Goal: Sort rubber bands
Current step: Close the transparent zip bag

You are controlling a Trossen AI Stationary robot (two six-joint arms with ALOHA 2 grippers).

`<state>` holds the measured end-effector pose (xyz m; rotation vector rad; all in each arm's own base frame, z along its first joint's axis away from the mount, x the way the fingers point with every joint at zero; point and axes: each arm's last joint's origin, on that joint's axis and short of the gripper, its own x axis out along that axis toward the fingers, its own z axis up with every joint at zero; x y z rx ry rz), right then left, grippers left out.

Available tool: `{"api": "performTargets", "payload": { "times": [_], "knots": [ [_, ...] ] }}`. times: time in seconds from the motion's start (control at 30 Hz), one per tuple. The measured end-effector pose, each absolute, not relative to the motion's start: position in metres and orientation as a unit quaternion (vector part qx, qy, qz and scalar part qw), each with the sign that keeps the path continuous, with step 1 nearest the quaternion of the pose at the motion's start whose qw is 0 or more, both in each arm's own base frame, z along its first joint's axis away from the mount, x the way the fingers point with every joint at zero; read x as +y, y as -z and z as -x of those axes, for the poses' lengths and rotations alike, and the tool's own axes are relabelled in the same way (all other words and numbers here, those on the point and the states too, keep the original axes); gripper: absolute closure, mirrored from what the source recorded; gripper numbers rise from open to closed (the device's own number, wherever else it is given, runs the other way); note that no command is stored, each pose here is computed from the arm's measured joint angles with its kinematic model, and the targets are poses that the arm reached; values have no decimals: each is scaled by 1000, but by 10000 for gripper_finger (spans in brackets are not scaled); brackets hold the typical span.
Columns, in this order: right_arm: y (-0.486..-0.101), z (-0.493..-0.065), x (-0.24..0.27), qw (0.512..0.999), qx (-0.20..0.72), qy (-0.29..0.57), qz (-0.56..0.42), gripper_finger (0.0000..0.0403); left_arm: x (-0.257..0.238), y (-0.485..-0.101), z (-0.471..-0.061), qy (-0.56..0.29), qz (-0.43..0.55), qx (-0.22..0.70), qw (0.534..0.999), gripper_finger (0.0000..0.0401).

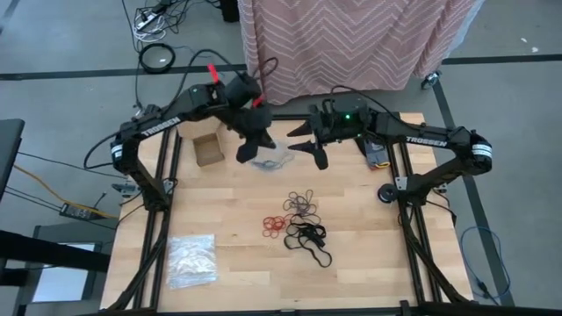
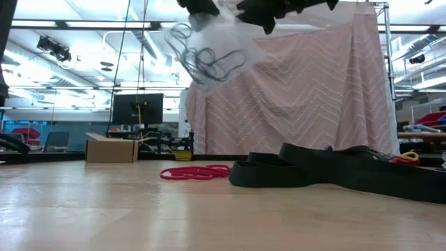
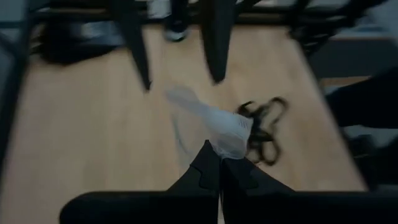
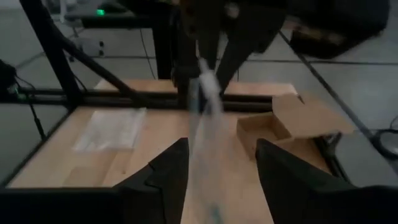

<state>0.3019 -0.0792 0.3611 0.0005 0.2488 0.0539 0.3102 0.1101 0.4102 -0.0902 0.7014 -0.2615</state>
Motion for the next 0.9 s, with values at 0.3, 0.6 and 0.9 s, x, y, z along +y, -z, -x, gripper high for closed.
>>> {"api": "performTargets", "payload": {
  "times": [0.3, 0.6, 0.9],
  "knots": [
    [-364, -308, -74, 994, 99, -41, -17, 259, 112, -411, -309, 163, 57, 327, 929, 401],
    [-366, -310, -67, 994, 88, -60, -14, 261, 118, -393, -326, 174, 70, 345, 920, 401],
    [-364, -310, -67, 994, 98, -48, -23, 264, 116, -393, -333, 178, 60, 328, 926, 401]
  ]
}}
